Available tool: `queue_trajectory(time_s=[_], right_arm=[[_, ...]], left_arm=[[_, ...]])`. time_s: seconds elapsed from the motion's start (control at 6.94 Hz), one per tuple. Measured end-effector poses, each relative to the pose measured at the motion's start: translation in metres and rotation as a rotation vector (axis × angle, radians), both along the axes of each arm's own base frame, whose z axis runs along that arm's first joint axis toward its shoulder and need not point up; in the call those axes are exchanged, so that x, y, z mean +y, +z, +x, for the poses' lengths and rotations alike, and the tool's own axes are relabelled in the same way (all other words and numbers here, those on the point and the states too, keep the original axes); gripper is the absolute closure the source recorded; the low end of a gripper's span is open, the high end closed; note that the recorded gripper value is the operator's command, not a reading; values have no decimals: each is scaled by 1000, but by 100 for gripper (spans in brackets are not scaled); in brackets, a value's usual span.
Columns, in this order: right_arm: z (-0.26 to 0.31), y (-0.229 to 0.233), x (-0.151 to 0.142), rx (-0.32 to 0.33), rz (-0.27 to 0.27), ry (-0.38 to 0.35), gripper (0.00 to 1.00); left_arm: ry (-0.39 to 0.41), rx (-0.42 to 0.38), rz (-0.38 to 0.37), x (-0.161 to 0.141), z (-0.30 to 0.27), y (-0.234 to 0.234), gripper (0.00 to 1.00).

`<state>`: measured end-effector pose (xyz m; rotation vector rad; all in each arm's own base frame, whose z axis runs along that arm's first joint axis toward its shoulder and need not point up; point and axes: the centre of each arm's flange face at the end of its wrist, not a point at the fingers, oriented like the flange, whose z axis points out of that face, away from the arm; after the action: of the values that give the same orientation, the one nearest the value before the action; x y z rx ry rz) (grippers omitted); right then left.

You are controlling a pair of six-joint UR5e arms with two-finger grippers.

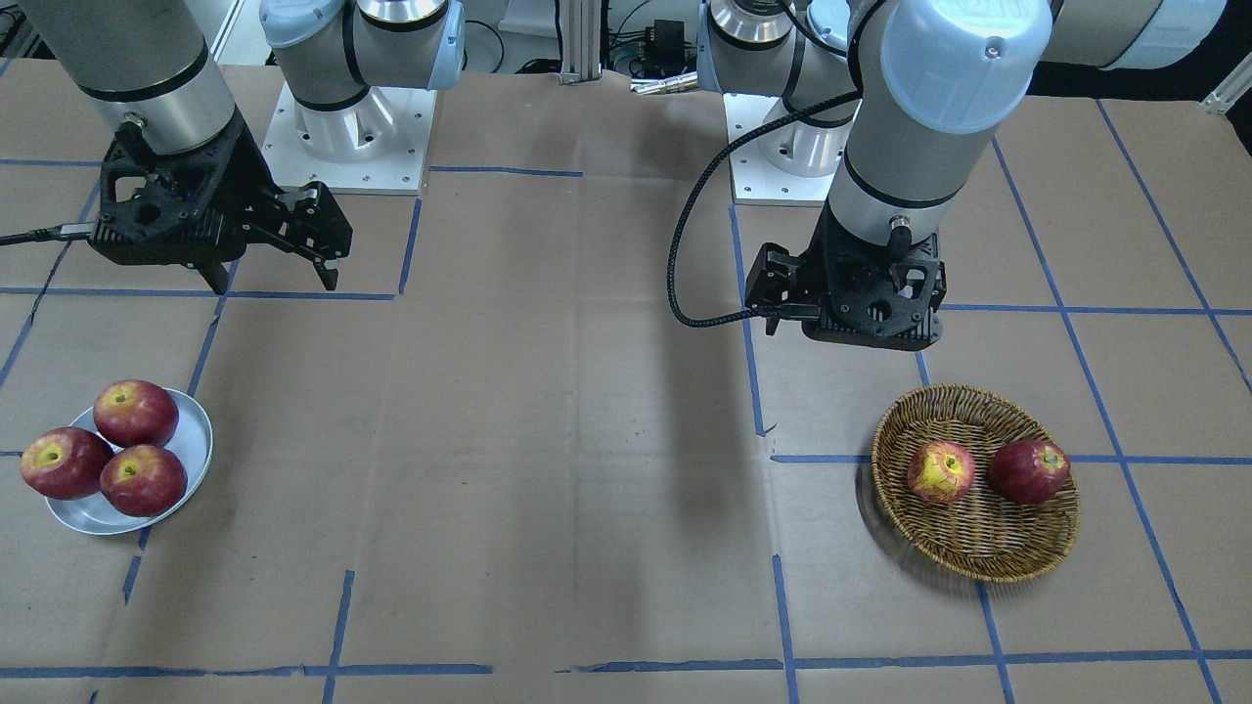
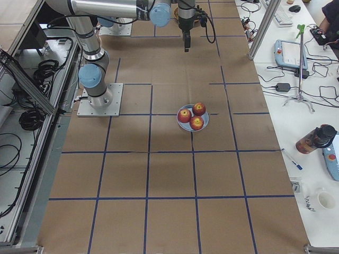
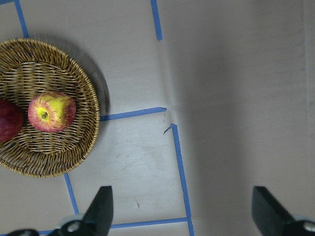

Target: Transfer apple from basket to plate

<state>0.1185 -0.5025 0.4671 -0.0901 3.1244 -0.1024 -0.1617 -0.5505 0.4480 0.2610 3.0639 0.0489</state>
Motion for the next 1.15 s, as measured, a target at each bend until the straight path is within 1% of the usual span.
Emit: queue_trajectory(time_s=[1.15], right_arm=[[0,-1,-1,0,4,0,0]], left_arm=[[-10,-2,-14,3,5,7,1]])
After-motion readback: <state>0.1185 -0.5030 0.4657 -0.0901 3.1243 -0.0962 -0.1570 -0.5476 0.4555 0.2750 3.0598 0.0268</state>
